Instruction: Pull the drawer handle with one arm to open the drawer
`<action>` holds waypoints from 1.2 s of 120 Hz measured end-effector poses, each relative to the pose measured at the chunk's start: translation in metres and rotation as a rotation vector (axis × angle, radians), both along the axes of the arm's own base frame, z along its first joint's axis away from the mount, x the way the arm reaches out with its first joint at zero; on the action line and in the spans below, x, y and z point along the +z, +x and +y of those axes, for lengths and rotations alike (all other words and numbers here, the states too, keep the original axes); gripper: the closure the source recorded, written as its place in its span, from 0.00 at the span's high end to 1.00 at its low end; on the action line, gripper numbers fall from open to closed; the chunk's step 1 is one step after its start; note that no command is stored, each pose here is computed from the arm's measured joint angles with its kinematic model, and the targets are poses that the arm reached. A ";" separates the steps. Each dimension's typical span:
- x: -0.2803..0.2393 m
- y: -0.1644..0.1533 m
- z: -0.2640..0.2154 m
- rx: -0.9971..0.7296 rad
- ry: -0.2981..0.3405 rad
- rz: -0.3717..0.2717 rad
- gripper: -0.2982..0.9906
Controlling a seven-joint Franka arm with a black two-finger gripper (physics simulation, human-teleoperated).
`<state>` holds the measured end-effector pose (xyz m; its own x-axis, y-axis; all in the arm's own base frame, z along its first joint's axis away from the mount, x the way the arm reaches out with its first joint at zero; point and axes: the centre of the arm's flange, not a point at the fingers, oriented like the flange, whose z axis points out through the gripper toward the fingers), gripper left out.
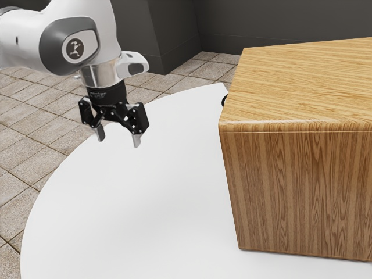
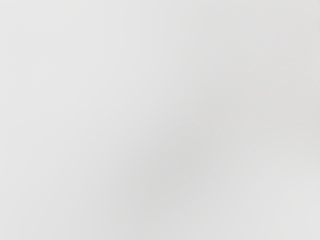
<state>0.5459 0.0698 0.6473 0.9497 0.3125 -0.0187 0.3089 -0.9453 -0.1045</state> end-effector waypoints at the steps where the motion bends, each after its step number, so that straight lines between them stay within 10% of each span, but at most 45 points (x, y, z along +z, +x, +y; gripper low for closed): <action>1: 0.000 0.000 -0.001 -0.001 0.000 0.000 0.77; 16: 0.001 0.002 -0.014 -0.017 0.000 -0.009 0.77; 40: 0.088 -0.039 0.009 0.016 -0.053 -0.206 0.77; 69: 0.032 -0.001 0.114 0.232 -0.003 -0.218 0.77; 100: 0.022 0.046 0.052 0.130 -0.044 -0.345 0.77; 144: 0.015 0.041 0.055 0.214 -0.305 -0.494 0.77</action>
<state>0.5867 0.1243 0.6621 0.7859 0.5468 0.2887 0.4377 -0.8218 0.3648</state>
